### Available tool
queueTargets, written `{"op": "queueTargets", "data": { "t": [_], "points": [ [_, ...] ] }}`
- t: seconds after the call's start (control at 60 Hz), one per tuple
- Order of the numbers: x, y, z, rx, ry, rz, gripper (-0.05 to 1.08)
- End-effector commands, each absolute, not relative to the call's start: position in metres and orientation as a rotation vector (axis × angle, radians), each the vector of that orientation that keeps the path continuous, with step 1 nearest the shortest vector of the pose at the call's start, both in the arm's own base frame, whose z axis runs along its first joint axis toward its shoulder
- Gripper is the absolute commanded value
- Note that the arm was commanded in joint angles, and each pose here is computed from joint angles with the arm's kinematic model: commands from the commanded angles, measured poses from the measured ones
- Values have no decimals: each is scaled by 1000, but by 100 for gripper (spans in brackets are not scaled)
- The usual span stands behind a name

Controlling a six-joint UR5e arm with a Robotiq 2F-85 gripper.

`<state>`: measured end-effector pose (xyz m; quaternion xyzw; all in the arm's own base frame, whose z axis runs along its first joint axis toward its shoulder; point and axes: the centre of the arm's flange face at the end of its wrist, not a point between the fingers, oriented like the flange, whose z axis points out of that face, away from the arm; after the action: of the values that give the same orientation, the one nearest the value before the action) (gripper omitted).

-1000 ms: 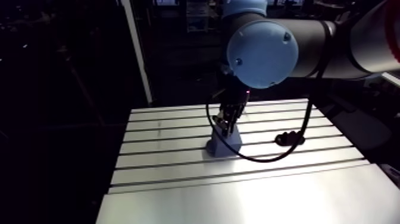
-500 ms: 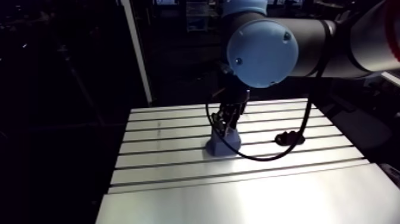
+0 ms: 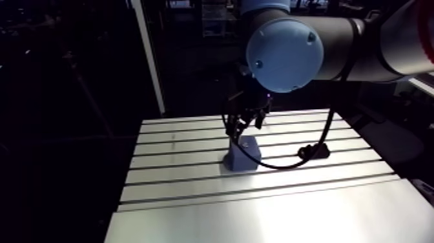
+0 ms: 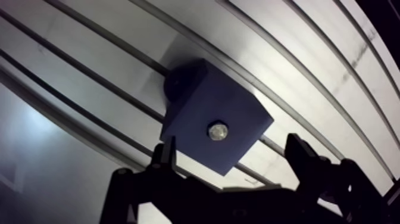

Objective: Pick up the M10 bolt and insert it into the hex recess until seated.

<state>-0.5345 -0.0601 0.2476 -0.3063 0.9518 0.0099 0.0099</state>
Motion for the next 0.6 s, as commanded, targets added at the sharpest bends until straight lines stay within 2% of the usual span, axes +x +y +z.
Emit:
{"op": "queueTargets", "data": {
  "t": [0.017, 0.133, 0.217, 0.267, 0.283, 0.333, 0.35, 0.367, 0.383, 0.417, 0.433, 0.45, 0.6],
  "points": [
    [-535, -60, 255, -867, 3009, 31, 1],
    [-536, -60, 257, -752, 3027, 26, 3],
    [-537, -60, 257, -636, 3026, 16, 12],
    [-538, -58, 256, -516, 3027, 9, 24],
    [-538, -58, 256, -516, 3027, 9, 24],
    [-538, -59, 255, -394, 3016, 4, 36],
    [-538, -59, 255, -394, 3016, 4, 36],
    [-539, -59, 256, -340, 3015, 3, 42],
    [-539, -59, 256, -340, 3015, 3, 42],
    [-540, -59, 258, -272, 3010, 3, 55],
    [-540, -59, 258, -272, 3010, 3, 55],
    [-540, -59, 259, -248, 3014, -1, 61],
    [-544, -58, 266, -179, 3033, 6, 82]
  ]
}}
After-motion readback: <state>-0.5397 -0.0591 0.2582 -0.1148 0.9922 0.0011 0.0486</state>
